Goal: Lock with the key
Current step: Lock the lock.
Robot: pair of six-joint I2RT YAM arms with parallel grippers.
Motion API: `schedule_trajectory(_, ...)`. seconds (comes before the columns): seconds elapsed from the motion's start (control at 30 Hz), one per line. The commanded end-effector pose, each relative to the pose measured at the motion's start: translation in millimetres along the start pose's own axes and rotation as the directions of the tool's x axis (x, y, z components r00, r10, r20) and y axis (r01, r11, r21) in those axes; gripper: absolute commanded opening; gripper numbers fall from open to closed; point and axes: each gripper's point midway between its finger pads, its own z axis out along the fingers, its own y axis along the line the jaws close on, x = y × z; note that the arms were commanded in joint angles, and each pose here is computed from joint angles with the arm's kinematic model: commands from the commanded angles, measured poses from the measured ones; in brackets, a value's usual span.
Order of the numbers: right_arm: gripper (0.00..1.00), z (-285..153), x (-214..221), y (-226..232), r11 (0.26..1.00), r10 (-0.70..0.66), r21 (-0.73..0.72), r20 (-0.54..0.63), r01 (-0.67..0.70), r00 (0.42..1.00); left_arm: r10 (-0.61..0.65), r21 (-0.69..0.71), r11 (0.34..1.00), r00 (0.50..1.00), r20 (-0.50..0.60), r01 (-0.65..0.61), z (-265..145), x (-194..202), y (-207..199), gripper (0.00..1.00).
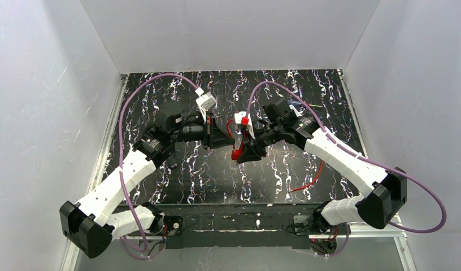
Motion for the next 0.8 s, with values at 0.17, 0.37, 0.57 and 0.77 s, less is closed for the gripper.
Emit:
schedule_trajectory(0.17, 0.01, 8, -4, 16, 0.997, -0.033, -0.065, -0.009, 0.032, 0.999, 0.135, 0.012, 0.991, 0.99, 0.045, -0.136, 3, -12, -3, 0.0)
schedule_trajectory(0.37, 0.01, 10, -3, 10, 0.999, -0.017, -0.036, -0.012, 0.016, 1.0, 0.182, 0.065, 0.981, 0.983, -0.018, -0.18, -3, 8, -11, 0.0)
schedule_trajectory(0.57, 0.01, 12, -1, 5, 1.0, 0.009, -0.018, -0.015, -0.01, 1.0, 0.186, 0.121, 0.977, 0.98, -0.067, -0.177, -2, 29, -20, 0.0)
schedule_trajectory(0.77, 0.01, 11, -3, 4, 1.0, 0.006, -0.01, -0.017, -0.006, 1.0, 0.168, 0.132, 0.979, 0.98, -0.11, -0.153, 2, 43, -21, 0.0)
